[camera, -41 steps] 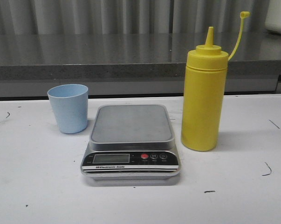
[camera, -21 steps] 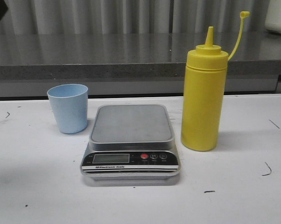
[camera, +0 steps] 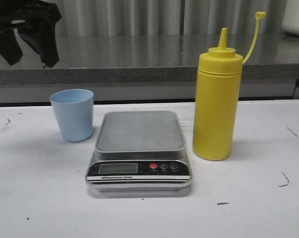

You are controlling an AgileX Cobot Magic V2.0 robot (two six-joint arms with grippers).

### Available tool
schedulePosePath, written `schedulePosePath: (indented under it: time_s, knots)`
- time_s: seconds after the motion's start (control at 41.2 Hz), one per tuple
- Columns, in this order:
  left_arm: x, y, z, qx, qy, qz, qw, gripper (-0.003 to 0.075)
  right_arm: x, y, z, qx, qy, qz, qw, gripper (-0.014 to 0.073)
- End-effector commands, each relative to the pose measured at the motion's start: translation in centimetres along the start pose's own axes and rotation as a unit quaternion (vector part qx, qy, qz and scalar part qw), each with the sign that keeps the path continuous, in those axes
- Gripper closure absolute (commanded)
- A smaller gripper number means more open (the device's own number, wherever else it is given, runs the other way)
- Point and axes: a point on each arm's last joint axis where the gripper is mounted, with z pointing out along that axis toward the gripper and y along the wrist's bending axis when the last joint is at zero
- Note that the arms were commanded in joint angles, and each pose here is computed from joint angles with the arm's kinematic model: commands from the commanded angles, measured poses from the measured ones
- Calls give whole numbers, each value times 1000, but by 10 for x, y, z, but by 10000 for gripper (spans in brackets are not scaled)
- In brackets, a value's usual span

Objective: Pour seasoning into cup on scale with both arms
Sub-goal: 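Lower the left gripper over the light-blue cup and close on it, then lift the blue cup with the left gripper and carry it over the scale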

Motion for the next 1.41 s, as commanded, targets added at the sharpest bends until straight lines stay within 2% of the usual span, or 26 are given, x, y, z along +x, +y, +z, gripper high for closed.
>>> schedulePosePath:
  time_s: [0.0,0.219,0.486,0.874,0.947,1.263,1.384]
  knots:
    - [-20,-1,-11,-2,-45,3,999,228,-15,-2,-5,6,-43,-9,999,116]
    - [-33,1,19,-9,-28,5,1000,280,-15,-2,-5,6,-43,-9,999,116]
    - [-33,5,54,-10,0,1,1000,334,-15,-2,-5,6,-43,-9,999,116]
    - [-35,6,72,-9,-10,-4,1000,349,-15,-2,-5,6,-43,-9,999,116]
    - [-33,6,74,-6,-3,-6,1000,399,-15,-2,-5,6,-43,-9,999,116]
    - [-35,6,76,-7,-11,-6,1000,729,-15,-2,-5,6,-43,-9,999,116]
    - [-34,6,72,-7,-9,-6,1000,740,-15,-2,-5,6,-43,-9,999,116]
